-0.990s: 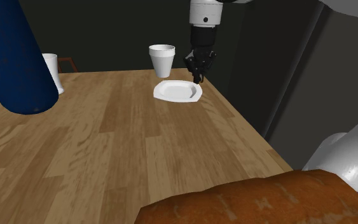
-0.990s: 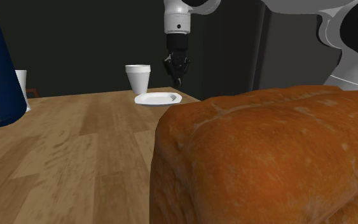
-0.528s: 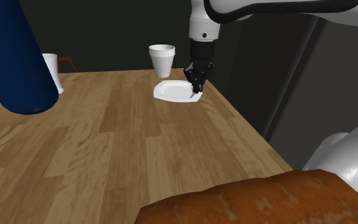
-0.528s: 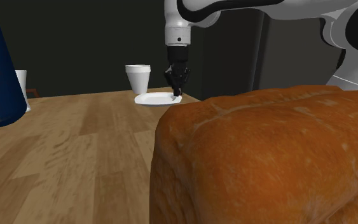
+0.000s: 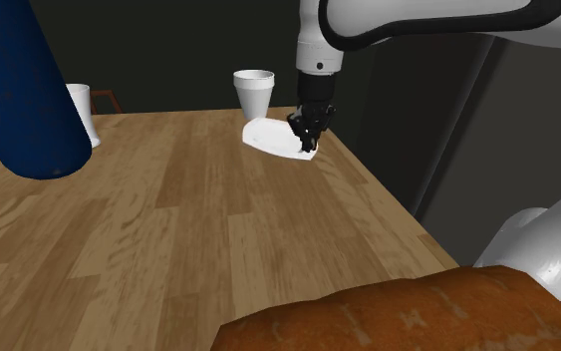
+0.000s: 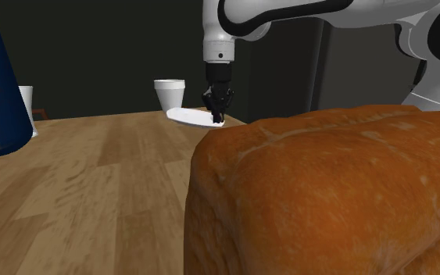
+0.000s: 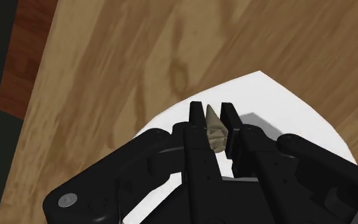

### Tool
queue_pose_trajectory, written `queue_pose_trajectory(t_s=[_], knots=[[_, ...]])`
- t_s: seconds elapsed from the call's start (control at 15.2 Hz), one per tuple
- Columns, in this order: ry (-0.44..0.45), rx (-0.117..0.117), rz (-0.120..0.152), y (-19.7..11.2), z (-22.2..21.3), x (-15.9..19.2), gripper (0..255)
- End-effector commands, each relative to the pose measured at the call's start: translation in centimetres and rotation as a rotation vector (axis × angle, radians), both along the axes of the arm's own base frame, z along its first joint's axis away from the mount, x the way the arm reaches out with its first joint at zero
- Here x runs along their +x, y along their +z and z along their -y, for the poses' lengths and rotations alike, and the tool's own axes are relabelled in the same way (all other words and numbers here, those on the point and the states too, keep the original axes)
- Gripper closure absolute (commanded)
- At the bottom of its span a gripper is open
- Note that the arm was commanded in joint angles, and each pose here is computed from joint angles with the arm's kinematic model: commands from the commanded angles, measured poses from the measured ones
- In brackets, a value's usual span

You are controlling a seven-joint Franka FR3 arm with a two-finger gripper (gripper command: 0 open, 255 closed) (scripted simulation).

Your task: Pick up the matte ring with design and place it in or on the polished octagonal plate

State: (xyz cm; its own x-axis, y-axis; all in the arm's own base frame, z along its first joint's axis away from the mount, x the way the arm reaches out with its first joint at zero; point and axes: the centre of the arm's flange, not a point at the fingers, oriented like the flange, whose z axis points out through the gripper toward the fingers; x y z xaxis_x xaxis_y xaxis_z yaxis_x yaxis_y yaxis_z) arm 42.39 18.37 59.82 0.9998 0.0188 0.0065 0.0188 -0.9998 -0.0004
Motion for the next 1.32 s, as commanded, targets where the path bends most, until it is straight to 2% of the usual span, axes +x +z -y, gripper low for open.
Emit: queue_pose_trajectory(t_s=[0.0,0.07,0.13,0.46,0.73,1.25], knots=[[0.001,-0.001,-0.006,-0.3,0.0,0.0,255],[0.001,-0.001,-0.006,-0.3,0.0,0.0,255],[0.001,-0.001,-0.006,-0.3,0.0,0.0,0],[0.001,-0.001,-0.006,-0.3,0.0,0.0,0],[0.001,-0.001,-0.006,4.7,0.0,0.0,0],[0.001,-0.001,-0.006,4.6,0.0,0.0,0]])
